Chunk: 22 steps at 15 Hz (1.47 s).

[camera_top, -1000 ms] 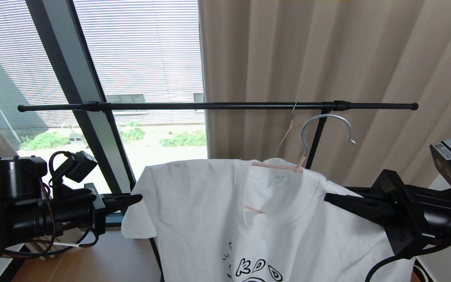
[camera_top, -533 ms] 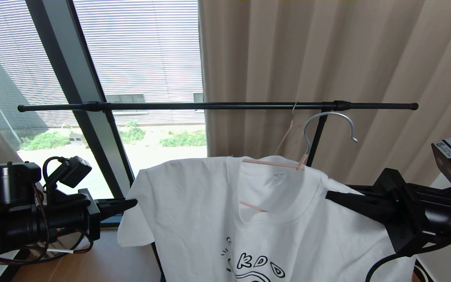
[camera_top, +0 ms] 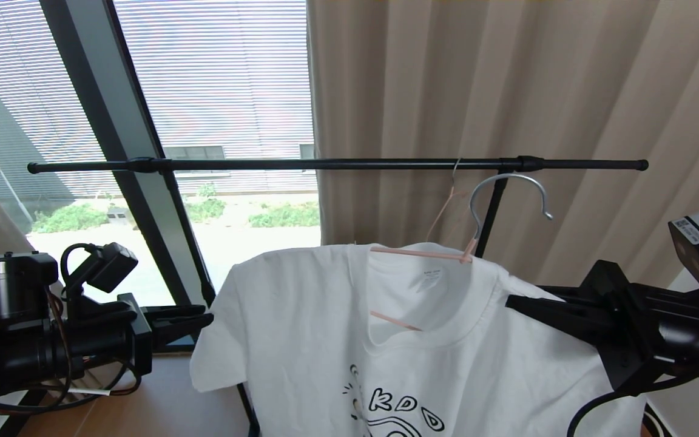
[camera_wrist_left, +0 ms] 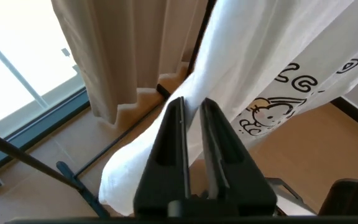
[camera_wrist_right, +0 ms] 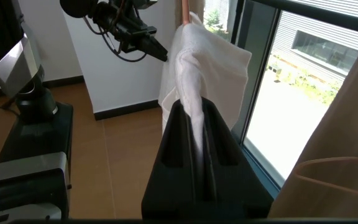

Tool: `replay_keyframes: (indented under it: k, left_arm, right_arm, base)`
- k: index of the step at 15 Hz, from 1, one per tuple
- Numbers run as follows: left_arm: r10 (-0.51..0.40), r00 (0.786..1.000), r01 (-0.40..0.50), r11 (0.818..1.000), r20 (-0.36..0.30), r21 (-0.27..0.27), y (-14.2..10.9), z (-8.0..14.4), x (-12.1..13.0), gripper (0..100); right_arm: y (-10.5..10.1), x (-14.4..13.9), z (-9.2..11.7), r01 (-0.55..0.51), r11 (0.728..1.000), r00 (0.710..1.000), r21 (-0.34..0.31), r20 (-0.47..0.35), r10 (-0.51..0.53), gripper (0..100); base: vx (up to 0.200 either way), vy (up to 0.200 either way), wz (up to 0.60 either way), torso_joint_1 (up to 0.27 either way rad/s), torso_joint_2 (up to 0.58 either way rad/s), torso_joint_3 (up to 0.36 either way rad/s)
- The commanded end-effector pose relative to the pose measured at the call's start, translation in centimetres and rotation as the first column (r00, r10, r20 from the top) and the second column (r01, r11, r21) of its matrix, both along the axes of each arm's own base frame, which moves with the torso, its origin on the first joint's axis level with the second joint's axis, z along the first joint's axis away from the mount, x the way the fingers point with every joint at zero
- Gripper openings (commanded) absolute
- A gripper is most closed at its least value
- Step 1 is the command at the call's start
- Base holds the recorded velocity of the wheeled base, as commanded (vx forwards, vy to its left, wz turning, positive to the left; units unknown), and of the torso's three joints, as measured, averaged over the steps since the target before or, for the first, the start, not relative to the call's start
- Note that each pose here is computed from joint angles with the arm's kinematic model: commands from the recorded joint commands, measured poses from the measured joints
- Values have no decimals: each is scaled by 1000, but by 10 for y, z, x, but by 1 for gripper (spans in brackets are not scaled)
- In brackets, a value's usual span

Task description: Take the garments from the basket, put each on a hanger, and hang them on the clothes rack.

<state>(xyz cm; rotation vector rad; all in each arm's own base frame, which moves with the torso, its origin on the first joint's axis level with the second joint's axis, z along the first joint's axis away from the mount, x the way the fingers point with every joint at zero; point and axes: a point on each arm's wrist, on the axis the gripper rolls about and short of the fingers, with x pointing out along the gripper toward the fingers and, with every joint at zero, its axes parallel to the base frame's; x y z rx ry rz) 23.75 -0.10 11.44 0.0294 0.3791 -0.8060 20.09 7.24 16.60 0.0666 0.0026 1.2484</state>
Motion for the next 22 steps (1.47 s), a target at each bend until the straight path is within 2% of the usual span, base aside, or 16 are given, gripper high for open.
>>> replay_keyframes:
  k: [1, 3, 5, 6, 7, 8, 9, 10, 11, 12, 13, 15, 18, 19, 22]
  left_arm:
    - [0, 1000, 0, 1000, 13, -1, 0, 3, -2, 100]
    - [-1, 999, 2, 1000, 46, -16, -3, 16, -6, 100]
    - [-30, 994, 36, 998, 107, -52, -14, 42, -9, 100]
    - [-33, 993, 39, 998, 110, -54, -15, 43, -9, 100]
    - [-71, 983, 86, 993, 170, -83, -27, 73, -12, 100]
    - [-77, 982, 93, 992, 175, -82, -29, 76, -12, 100]
    - [-136, 972, 153, 985, 193, -81, -42, 108, -16, 100]
    - [-156, 971, 173, 982, 180, -80, -47, 116, -17, 100]
    - [-200, 965, 213, 975, 168, -65, -56, 136, -18, 100]
    - [-220, 961, 232, 971, 167, -53, -60, 144, -18, 100]
    - [-254, 950, 260, 966, 181, -9, -68, 155, -18, 100]
    - [-289, 941, 285, 957, 179, 46, -78, 154, -14, 100]
    - [-426, 886, 398, 902, 185, 169, -97, 141, -16, 100]
    - [-470, 865, 435, 878, 177, 200, -103, 136, -17, 100]
    - [-539, 825, 488, 831, 171, 267, -114, 118, -8, 100]
  right_arm:
    - [0, 0, -1, 0, 1000, 1000, -1, -3, 0, 0]
    - [1, 3, -6, 0, 1000, 1000, -8, -21, 0, 0]
    - [3, 6, -12, -5, 1000, 999, -16, -47, 4, 0]
    - [3, 6, -12, -5, 1000, 999, -17, -47, 4, 0]
    - [5, 9, -18, -12, 1000, 998, -23, -68, 10, 0]
    - [5, 9, -18, -13, 1000, 998, -24, -70, 11, 0]
    - [10, 9, -22, -32, 999, 996, -28, -87, 29, 0]
    - [11, 9, -23, -38, 999, 995, -29, -92, 35, 0]
    - [15, 8, -26, -55, 998, 994, -34, -99, 52, 0]
    - [16, 8, -26, -60, 998, 993, -35, -101, 56, 0]
    - [17, 7, -27, -65, 997, 993, -35, -104, 61, 0]
    - [20, 6, -27, -77, 996, 992, -36, -105, 73, 0]
    - [24, 2, -28, -100, 994, 990, -38, -108, 96, 0]
    - [25, 2, -28, -103, 994, 989, -38, -108, 99, 0]
    - [25, 1, -27, -106, 994, 989, -37, -104, 102, 0]
  base:
    - [0, 0, 0, 0, 0, 0]
    - [0, 0, 0, 0, 0, 0]
    - [0, 0, 0, 0, 0, 0]
    - [0, 0, 0, 0, 0, 0]
    - [0, 0, 0, 0, 0, 0]
    - [0, 0, 0, 0, 0, 0]
    - [0, 0, 0, 0, 0, 0]
    - [0, 0, 0, 0, 0, 0]
    - [0, 0, 0, 0, 0, 0]
    - [0, 0, 0, 0, 0, 0]
    - [0, 0, 0, 0, 0, 0]
    - [0, 0, 0, 0, 0, 0]
    - [0, 0, 0, 0, 0, 0]
    - [0, 0, 0, 0, 0, 0]
    - [0, 0, 0, 0, 0, 0]
